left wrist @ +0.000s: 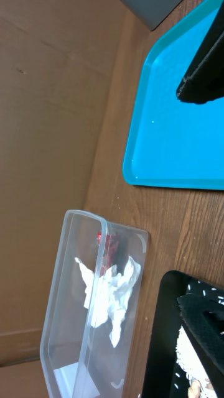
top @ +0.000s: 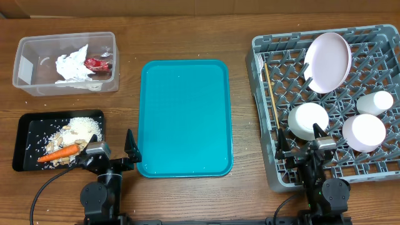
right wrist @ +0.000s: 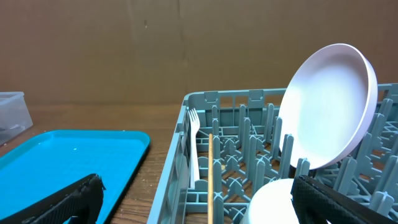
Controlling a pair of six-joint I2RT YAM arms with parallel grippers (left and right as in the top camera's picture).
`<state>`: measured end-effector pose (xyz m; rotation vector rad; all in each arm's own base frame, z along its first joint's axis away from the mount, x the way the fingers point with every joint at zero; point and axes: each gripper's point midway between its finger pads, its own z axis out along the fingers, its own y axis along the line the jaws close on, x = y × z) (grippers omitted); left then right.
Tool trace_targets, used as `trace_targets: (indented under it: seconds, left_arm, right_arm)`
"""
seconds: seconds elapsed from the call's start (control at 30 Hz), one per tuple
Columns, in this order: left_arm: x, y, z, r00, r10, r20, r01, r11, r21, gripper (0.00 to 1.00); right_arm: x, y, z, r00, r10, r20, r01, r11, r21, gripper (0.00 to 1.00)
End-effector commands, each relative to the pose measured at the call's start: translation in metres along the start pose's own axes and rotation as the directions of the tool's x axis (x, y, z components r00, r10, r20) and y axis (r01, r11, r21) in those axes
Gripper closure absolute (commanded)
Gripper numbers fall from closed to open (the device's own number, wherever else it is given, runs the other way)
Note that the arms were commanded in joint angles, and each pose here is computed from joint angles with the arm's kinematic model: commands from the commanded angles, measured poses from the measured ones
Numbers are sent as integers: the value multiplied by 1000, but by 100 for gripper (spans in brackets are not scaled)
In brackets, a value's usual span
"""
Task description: Sort waste into correct bins and load items into the dishwasher rack
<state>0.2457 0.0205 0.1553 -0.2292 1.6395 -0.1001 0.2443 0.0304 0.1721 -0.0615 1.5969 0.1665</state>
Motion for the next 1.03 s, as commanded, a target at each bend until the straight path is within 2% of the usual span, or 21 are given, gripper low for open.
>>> trace_targets:
  seconds: [0.0, 1.0]
  left_arm:
    - [-1, 1, 0, 1000, 23, 8, -23, 1000, -6, 0]
    - [-1, 1, 0, 1000, 23, 8, -23, 1000, -6, 0]
  right_arm:
    - [2, 0, 0, 1000, 3, 5, -3, 1000, 1, 0]
    - [2, 0, 0, 1000, 3, 5, -3, 1000, 1, 0]
